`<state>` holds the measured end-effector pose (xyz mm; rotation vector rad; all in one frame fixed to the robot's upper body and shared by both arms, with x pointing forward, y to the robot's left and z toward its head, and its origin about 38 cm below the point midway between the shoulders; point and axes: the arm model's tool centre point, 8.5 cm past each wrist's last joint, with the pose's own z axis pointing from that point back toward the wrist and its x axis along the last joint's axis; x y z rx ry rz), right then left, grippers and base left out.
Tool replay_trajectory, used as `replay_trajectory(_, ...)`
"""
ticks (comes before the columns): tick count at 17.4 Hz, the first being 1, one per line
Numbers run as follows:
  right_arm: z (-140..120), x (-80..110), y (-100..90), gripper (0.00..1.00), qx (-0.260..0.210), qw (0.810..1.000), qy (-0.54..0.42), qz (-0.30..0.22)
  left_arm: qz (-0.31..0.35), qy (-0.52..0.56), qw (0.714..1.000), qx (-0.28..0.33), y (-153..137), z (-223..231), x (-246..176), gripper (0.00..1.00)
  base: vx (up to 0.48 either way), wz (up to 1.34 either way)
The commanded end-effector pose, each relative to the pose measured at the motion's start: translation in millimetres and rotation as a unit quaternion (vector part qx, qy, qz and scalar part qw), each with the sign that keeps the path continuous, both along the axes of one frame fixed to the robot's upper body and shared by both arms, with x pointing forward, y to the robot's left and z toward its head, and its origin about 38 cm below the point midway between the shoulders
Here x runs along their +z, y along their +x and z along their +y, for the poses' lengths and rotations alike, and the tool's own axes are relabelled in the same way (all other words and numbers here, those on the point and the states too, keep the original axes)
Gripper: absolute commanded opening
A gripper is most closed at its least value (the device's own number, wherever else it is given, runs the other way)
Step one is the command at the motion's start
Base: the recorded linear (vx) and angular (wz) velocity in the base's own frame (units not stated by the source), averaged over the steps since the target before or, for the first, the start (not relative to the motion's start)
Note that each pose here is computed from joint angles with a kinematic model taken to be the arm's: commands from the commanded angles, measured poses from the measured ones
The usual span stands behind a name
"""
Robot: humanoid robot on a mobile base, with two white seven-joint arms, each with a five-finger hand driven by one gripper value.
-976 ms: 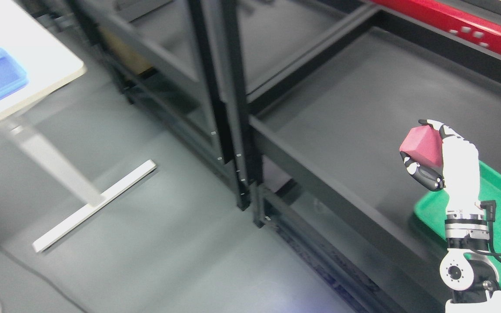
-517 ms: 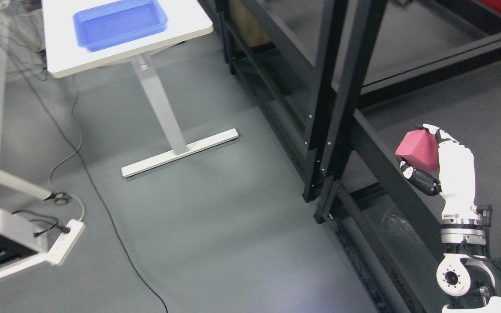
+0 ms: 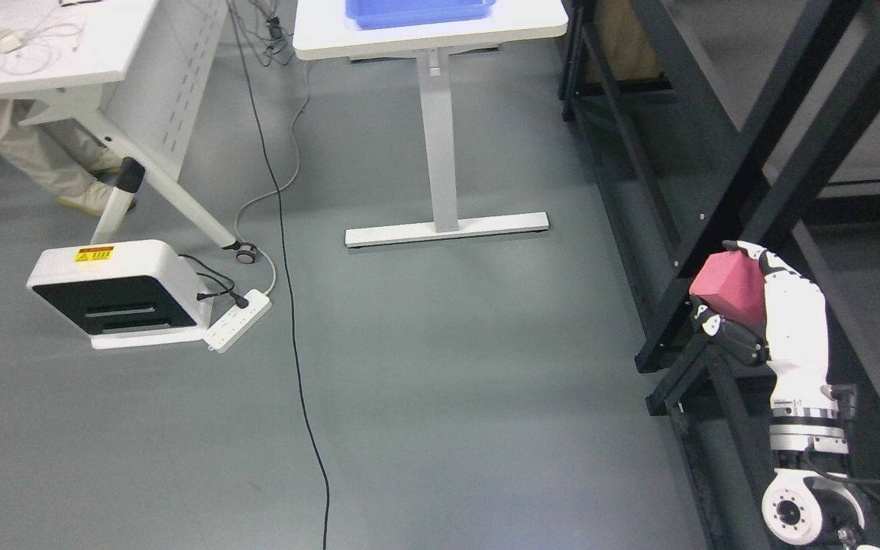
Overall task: Pick pink block from left shelf to tray
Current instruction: 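Carry the pink cube in the right hand while turning toward the blue tray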
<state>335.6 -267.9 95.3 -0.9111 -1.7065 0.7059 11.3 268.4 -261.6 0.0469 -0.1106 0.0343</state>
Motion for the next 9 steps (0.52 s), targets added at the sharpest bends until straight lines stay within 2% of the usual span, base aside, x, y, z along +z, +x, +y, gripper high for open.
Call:
replay_trajectory(1, 4, 1.2, -7.4, 0.03, 0.002, 1.000, 0.005, -0.003, -0.020, 0.009, 1.000, -0.003, 20, 11, 2, 1.00, -0.067, 0.47)
replay_trajectory(4, 5, 2.4, -6.1, 0.03, 0.003, 1.000, 0.006, -0.004, -0.020, 0.009, 1.000, -0.003, 20, 11, 2, 1.00, -0.038, 0.27)
replay_trajectory(9, 14, 4.6, -6.1, 0.03, 0.011, 1.000, 0.013, -0.007, -0.020, 0.009, 1.000, -0.003, 20, 11, 2, 1.00, 0.026, -0.01)
